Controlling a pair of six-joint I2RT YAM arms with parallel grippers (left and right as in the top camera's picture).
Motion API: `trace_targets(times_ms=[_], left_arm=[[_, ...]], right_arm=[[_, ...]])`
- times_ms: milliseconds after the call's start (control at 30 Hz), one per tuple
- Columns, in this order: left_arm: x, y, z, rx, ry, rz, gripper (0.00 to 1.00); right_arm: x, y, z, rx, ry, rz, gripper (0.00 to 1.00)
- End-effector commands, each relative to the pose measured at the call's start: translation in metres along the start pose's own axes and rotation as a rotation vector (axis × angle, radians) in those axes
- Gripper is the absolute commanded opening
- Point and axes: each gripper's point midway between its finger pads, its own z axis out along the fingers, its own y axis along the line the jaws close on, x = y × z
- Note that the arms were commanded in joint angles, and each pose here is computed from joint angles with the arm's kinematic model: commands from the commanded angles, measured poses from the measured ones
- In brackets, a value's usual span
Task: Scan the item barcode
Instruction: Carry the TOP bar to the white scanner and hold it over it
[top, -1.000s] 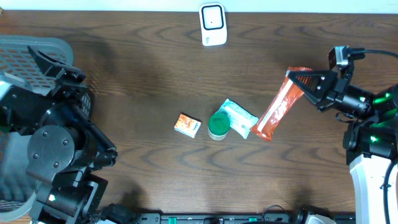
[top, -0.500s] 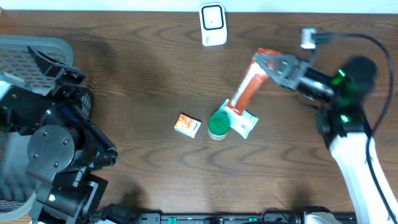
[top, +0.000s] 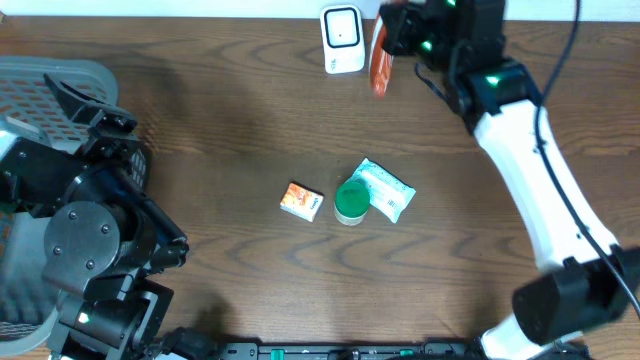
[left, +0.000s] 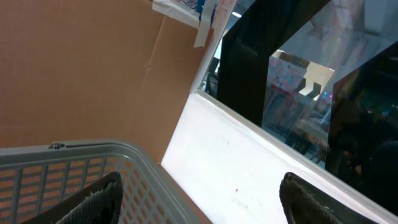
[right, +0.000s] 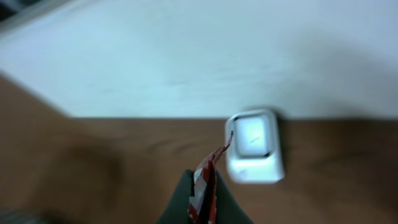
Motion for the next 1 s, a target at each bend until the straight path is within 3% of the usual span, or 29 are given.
trace_targets(times_ms=[0,167,533,967], left_arm=[[-0.003,0.003,0.0,-0.006,-0.007,-0.018,0.81],[-0.003,0.003,0.0,-0.006,-0.007,-0.018,0.81],[-0.003,0.003,0.0,-0.006,-0.007,-0.018,0.81],[-0.003,0.003,0.0,-0.006,-0.008,-0.022,0.81]], right_arm=[[-0.001,-0.03,0.03,0.228,-0.043,-0.194,0.01],[-0.004,-0.04,0.06,0.333,-0.116,-0.292,0.01],[-0.015,-0.025,0.091,0.364,-0.271,-0.478,0.01],[0.011,-0.013,0.147,0.517,-0.197,-1.019,0.01]])
